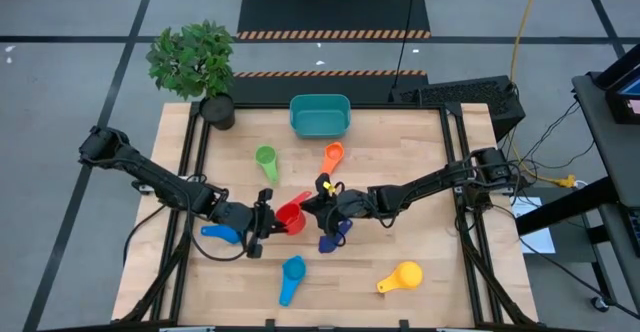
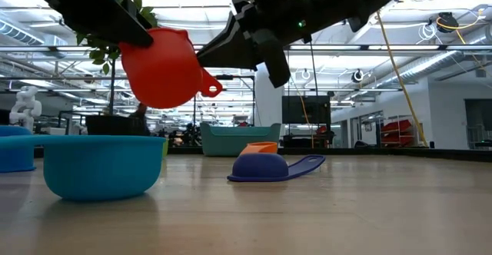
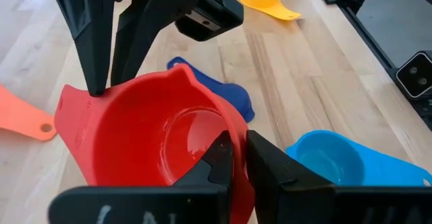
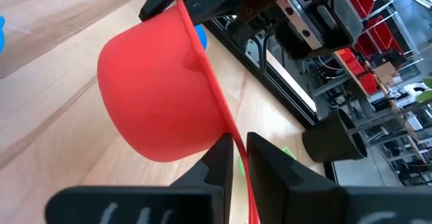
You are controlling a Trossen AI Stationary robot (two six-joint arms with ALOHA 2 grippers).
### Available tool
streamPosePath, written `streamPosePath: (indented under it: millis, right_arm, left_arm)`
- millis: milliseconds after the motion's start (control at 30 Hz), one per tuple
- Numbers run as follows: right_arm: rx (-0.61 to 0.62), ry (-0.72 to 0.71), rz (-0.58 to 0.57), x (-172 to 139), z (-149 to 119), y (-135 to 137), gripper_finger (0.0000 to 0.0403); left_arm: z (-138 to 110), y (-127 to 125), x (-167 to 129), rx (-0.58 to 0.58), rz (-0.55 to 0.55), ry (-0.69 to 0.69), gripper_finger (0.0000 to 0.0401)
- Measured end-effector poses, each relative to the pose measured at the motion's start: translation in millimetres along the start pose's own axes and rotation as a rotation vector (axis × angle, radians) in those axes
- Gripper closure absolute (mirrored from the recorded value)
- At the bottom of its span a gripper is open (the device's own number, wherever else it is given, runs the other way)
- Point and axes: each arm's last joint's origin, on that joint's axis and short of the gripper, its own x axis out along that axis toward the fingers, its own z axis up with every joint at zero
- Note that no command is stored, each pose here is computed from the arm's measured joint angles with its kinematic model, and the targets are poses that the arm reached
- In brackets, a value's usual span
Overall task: Nest measuring cups in basket
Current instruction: Put the red measuring cup into the blue bin
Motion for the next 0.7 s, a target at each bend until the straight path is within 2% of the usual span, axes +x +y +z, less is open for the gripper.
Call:
streamPosePath:
  millis: [300, 600, 700]
  right_arm:
    - [-0.007, 0.032, -0.005, 0.4, -3.3, -1.2, 0.0391]
    - [0.001, 0.026, -0.018, 0.5, -2.6, -2.3, 0.0315]
    - [0.001, 0.025, -0.019, 0.5, -2.6, -2.5, 0.0308]
  left_arm:
    - [0.0, 0.2, 0.1, -0.006, 0.001, 0.0, 0.0376]
    - [2.5, -0.5, 0.0, -0.004, -0.006, -0.025, 0.0376]
    - [2.4, -0.7, 0.0, -0.005, -0.009, -0.025, 0.0376]
